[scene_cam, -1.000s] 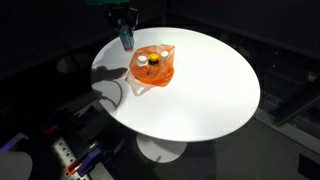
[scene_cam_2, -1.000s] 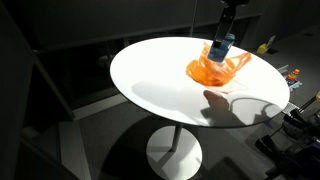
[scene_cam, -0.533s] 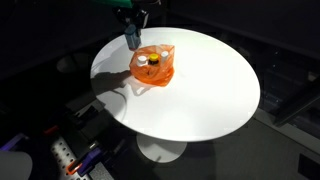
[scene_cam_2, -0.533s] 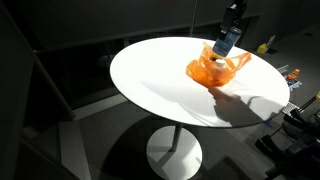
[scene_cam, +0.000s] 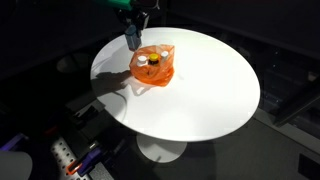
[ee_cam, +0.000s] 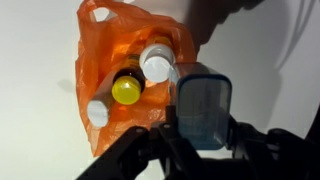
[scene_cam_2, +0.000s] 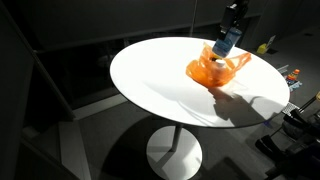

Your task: Put the blue box in the plastic bag

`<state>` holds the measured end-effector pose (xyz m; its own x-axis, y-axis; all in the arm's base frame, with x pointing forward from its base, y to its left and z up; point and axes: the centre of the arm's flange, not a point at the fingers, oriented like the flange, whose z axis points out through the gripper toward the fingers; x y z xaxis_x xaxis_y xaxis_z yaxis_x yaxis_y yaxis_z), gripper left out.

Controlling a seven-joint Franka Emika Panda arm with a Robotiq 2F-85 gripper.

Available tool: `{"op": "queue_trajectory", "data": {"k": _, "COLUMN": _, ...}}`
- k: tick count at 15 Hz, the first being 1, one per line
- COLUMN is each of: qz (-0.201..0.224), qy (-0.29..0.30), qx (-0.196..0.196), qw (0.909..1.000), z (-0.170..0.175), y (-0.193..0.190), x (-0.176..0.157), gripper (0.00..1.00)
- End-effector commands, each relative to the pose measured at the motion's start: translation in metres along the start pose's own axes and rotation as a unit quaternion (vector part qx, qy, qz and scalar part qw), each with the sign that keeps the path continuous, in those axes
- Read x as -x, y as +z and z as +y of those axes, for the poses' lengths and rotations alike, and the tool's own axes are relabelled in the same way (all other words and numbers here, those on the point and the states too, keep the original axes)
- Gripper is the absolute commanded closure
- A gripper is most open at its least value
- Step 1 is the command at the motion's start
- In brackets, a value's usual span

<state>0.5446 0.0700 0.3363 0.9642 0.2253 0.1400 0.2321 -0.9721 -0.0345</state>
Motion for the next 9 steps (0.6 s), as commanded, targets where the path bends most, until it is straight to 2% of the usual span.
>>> {"op": "queue_trajectory", "data": {"k": 1, "qz": -0.009, "qy": 0.013, "qx": -0.002, "qw": 0.9999, "z": -0.002, "y": 0.001, "x": -0.002, "gripper": 0.81}}
{"op": "queue_trajectory", "data": {"k": 4, "qz": -0.018, "qy": 0.069, "qx": -0.004, "qw": 0.9974, "z": 0.001, "y": 0.0, "x": -0.003, "gripper": 0.81}}
{"op": "queue_trajectory", "data": {"k": 9, "qz": -0.023, "qy": 0.159, "qx": -0.018, "qw": 0.9868, "z": 0.009, "y": -0.005, "x": -0.009, "gripper": 0.81}}
